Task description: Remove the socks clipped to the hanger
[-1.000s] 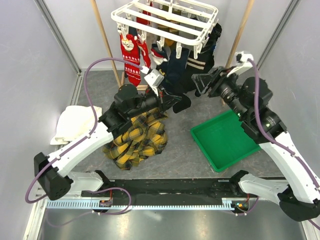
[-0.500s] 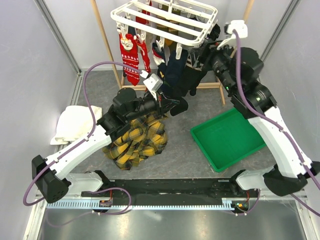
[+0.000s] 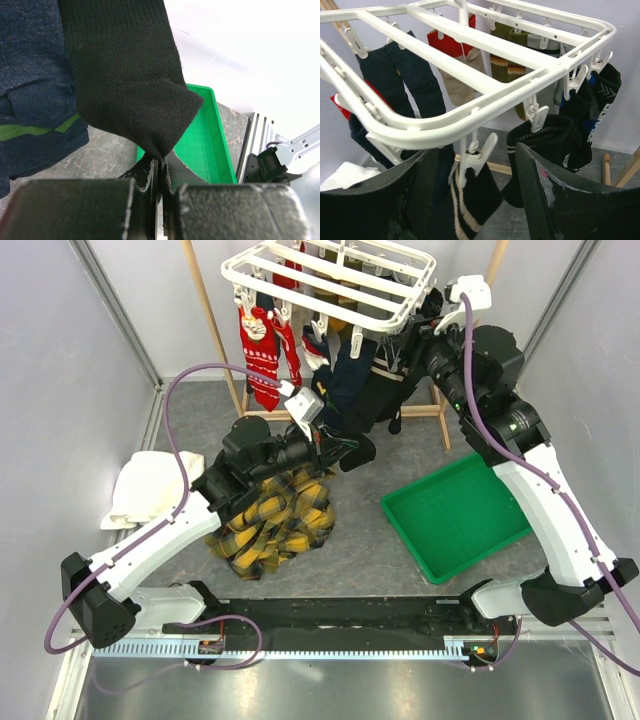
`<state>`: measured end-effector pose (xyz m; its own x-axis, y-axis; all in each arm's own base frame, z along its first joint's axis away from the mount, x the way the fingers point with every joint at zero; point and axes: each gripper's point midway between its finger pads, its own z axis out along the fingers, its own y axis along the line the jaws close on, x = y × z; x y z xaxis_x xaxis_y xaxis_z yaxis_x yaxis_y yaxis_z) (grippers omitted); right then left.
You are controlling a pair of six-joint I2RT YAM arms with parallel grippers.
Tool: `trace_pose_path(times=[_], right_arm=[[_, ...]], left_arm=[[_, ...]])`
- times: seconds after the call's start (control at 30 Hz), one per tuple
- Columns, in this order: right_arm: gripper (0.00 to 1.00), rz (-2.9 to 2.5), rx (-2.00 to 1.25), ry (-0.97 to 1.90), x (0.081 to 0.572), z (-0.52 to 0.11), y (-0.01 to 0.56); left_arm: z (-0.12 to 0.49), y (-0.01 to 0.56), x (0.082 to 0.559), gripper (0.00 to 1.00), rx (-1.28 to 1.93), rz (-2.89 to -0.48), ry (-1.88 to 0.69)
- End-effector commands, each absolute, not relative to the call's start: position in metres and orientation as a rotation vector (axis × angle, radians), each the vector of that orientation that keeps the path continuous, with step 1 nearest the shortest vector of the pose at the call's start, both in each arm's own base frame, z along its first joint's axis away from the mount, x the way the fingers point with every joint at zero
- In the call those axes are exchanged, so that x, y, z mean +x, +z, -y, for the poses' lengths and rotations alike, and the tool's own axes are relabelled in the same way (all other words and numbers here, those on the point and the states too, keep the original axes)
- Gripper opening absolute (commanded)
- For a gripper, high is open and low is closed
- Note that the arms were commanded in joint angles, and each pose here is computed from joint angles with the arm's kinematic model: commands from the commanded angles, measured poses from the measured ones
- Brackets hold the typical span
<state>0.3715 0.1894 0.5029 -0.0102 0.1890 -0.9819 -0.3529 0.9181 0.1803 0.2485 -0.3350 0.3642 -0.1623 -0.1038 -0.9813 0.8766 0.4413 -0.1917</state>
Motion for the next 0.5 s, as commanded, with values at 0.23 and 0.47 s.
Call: trace_pose_path(times=[0.23,0.47], right_arm=[[0.66,-1.443,-0.157,0.598,0.380,-0.182,0.514],[0.66,-1.439,-0.179,0.669,0.380,-0.194,0.508]], left_arm=[[0.331,0.377,0.241,0.02,0.751,-1.410,-0.998],[0.331,0.377,0.242,0.02,0.751,-1.411,-0.996]])
